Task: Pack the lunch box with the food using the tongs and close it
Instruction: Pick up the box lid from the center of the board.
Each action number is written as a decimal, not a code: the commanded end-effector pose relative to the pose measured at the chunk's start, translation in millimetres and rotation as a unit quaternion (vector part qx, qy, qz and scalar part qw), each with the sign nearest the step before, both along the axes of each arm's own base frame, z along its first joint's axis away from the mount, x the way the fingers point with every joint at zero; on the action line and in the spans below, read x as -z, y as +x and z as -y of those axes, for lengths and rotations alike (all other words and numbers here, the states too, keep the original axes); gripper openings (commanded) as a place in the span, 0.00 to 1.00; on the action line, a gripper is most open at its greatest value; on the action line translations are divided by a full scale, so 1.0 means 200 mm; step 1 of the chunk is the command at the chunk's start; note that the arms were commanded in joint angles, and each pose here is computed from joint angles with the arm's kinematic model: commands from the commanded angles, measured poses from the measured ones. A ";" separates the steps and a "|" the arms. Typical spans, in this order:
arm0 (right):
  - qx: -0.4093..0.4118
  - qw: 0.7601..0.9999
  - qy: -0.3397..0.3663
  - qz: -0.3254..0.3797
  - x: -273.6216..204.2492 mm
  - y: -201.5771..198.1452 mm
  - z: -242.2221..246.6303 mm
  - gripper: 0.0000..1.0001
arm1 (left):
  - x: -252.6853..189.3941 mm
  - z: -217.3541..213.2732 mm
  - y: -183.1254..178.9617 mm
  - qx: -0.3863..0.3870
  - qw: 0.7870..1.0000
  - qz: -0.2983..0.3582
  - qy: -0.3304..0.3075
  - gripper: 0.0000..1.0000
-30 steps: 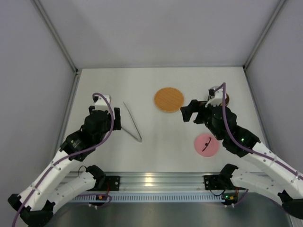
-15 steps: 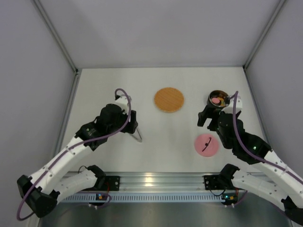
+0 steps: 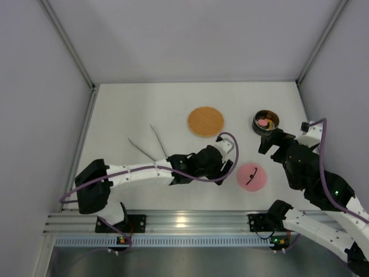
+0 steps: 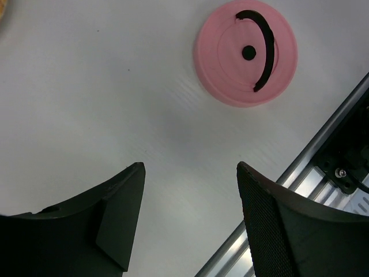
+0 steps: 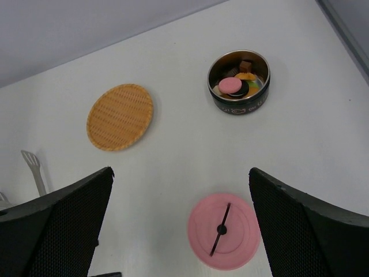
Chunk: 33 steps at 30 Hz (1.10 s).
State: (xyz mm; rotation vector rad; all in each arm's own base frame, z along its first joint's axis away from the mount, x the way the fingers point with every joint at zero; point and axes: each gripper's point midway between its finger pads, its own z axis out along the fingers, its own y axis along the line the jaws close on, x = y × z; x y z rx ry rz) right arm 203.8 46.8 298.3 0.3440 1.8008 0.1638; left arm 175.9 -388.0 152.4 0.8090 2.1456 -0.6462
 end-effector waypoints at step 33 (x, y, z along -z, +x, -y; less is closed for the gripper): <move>0.012 1.000 0.026 0.009 -0.09 -0.16 0.18 0.99 | 0.34 0.84 0.08 0.002 0.998 0.041 -0.036 0.57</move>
